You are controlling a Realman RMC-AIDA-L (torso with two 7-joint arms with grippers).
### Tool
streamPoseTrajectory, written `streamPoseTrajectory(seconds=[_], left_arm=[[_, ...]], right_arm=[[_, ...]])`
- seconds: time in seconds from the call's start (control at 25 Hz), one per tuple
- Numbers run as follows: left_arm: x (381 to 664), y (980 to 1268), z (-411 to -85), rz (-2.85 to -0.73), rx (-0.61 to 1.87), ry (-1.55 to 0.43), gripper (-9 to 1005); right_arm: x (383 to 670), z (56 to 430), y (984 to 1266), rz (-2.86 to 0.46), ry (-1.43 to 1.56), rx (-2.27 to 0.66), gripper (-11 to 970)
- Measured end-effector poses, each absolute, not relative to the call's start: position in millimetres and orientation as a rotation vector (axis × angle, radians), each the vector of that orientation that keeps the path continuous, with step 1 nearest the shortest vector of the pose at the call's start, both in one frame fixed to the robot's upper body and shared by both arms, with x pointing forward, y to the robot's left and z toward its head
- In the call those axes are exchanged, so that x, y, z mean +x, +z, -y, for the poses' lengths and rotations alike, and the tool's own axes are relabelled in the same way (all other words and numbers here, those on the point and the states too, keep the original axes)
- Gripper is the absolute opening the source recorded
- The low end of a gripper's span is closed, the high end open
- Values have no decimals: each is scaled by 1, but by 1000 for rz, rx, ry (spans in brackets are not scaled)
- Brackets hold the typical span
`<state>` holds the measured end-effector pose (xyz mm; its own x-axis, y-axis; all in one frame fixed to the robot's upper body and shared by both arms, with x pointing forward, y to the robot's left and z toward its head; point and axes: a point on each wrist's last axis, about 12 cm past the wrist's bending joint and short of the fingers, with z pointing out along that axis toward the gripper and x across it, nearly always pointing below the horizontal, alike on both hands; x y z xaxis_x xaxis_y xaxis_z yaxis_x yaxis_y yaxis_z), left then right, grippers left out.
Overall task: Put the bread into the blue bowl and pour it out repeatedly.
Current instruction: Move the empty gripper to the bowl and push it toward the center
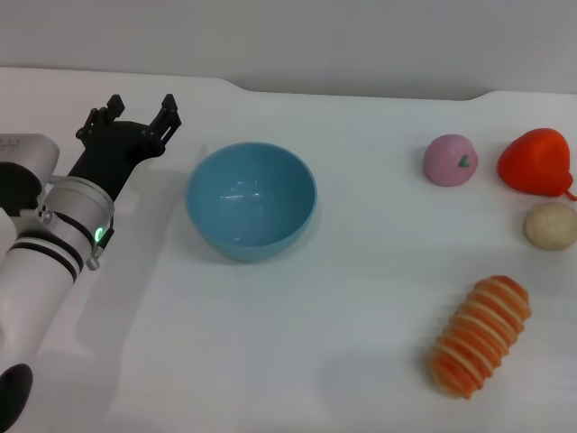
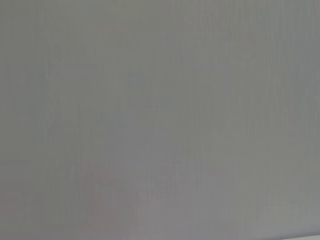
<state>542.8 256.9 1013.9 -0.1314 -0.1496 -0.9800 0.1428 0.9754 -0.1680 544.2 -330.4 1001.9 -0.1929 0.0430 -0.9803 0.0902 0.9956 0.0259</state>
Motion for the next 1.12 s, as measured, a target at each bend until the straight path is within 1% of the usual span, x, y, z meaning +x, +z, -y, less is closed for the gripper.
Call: streamPoseTrajectory(seconds=[0.16, 0.56, 1.12], left_arm=[[544, 1015, -256, -1679, -4, -253, 783], [550, 1018, -254, -1672, 5, -258, 783], [552, 1019, -249, -1672, 21, -271, 782]], right_arm=[[550, 330, 1004, -1779, -47, 94, 520], [556, 329, 1008, -1763, -43, 90, 520], [558, 330, 1010, -1756, -47, 84, 520]])
